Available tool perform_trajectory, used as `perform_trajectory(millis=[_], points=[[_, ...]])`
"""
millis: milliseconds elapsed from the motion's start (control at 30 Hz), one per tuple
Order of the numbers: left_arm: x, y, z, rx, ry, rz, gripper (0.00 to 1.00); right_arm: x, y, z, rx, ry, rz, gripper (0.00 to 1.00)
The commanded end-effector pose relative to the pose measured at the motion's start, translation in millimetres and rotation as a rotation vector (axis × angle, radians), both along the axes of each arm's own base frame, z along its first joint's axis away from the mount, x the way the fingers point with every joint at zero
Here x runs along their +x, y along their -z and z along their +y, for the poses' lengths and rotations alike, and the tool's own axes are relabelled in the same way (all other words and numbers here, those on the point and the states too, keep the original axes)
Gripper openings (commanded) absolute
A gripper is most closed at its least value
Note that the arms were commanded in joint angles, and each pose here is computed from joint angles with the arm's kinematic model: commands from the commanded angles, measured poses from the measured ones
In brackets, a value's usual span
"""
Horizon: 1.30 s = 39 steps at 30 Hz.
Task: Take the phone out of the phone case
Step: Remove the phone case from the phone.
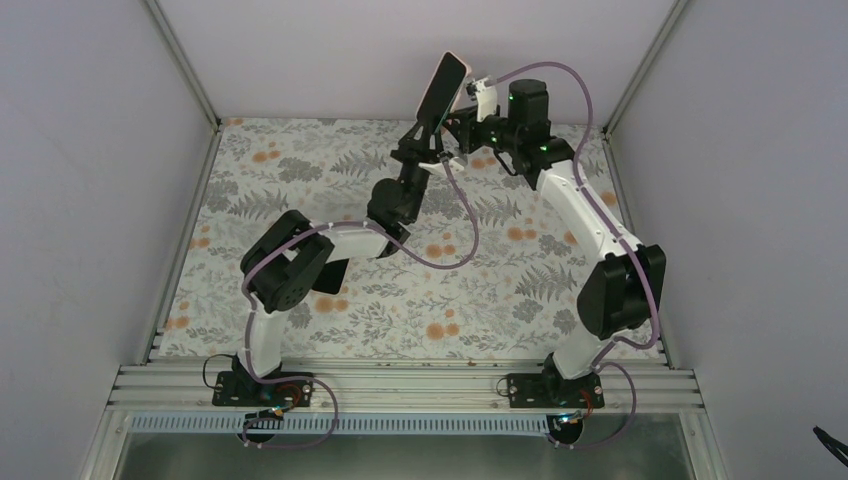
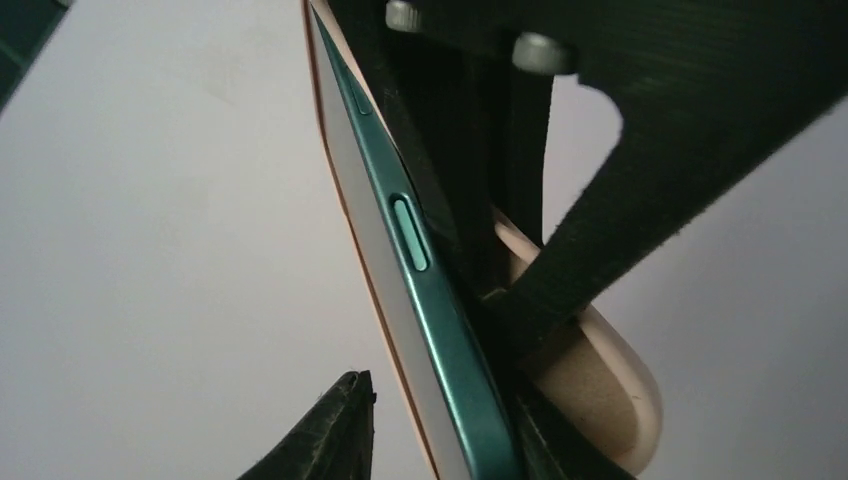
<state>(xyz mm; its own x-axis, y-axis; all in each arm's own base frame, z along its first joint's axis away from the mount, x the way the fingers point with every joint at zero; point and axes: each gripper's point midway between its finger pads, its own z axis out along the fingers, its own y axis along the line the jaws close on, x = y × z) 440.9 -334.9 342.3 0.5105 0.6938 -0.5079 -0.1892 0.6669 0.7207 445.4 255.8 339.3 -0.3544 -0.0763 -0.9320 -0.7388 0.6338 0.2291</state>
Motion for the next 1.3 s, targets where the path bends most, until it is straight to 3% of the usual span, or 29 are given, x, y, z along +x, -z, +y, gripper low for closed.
perform_trajectory(millis=[0,333,633,800,967,1067,1267], points=[[-39.5,-40.6,-43.4,-0.014,0.159,-0.167,0.30,-49.5,46.1,54.6,-0.012,-0.259,0.176,0.03],[-43.2,-40.4,-41.6,-0.026,0.147,-0.161,0.06,-38.8,51.8,44.6,-0.060,-0.189,0.150,0.03],[-67.8,-56.2,-25.8,-0.066,0.210,0.021,0.02,34.0,71.0,-58.5,-0.370,0.290,0.036,0.03],[-76.2,-49.4,-9.6,-0.007,0.166,0.117,0.02,51.9,91.5,-103.6,-0.566,0.406,0.005,0.03],[-93.9,-38.2,20.3,0.070,0.098,0.117,0.02,46.9,118.5,-131.2,-0.583,0.409,0.078,0.03],[-94.9,-10.9,37.0,0.153,0.030,0.187,0.02,34.9,135.7,-139.6,-0.588,0.370,0.145,0.03],[-106.4,37.9,120.7,0.274,-0.156,0.229,0.02,-31.0,160.9,-133.6,-0.538,0.116,0.305,0.03]])
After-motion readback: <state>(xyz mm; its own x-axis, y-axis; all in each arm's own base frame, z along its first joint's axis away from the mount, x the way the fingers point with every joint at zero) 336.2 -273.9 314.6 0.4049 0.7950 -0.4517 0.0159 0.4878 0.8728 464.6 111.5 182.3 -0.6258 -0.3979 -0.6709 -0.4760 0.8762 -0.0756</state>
